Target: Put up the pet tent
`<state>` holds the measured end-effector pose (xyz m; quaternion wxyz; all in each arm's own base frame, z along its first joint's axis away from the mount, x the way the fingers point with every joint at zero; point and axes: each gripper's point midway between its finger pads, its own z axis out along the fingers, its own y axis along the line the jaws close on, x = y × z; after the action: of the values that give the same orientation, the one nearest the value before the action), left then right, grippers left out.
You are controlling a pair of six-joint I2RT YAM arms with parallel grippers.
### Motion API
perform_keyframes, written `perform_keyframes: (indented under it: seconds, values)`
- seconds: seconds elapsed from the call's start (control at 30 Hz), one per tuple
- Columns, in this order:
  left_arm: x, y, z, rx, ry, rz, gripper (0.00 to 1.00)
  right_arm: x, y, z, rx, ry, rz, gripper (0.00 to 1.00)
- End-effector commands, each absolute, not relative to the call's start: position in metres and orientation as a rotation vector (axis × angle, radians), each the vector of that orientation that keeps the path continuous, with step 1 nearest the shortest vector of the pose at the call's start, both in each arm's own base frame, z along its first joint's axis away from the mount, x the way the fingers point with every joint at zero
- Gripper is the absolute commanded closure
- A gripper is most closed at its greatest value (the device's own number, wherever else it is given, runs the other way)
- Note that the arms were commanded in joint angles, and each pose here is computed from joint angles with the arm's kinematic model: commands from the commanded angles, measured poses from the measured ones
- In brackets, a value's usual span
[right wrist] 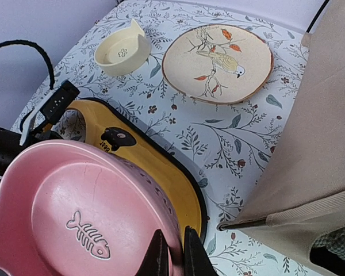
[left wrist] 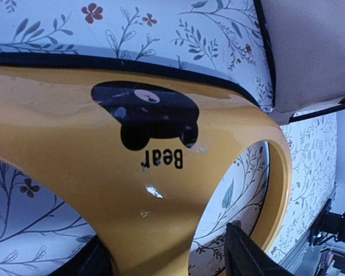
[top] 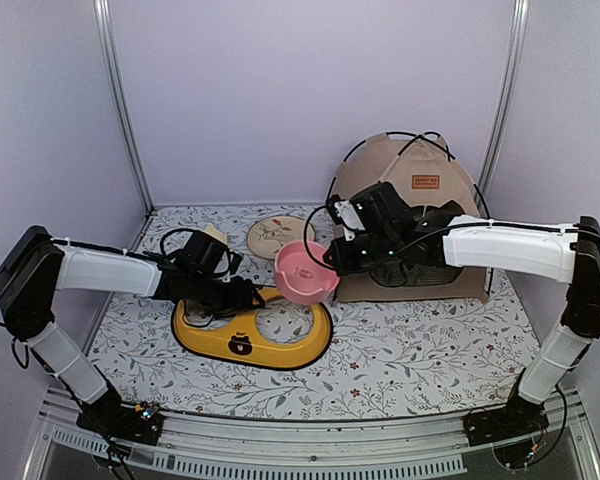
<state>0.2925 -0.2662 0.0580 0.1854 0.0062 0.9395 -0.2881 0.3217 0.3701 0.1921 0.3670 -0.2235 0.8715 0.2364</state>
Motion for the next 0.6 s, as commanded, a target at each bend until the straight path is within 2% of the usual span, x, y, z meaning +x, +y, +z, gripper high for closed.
perform_keyframes:
  seconds: [0.0,0.13,0.23,0.47,0.57]
  values:
    - [0.294,-0.282,0.075,0.020,2.578,-0.903,0.37,0.326,0.393,0.200,-0.589,2.218,0.672,1.00]
    - [0.287,-0.275,0.073,-0.041,2.581,-0.900,0.36,0.325,0.406,0.185,-0.626,2.250,0.652,1.00]
    - [0.280,-0.271,0.070,-0.091,2.584,-0.899,0.32,0.325,0.413,0.176,-0.641,2.266,0.648,1.00]
    - [0.273,-0.260,0.069,-0.121,2.570,-0.842,0.13,0.322,0.419,0.162,-0.658,2.291,0.651,1.00]
    - [0.276,-0.250,0.072,-0.124,2.560,-0.759,0.10,0.320,0.423,0.156,-0.675,2.303,0.651,1.00]
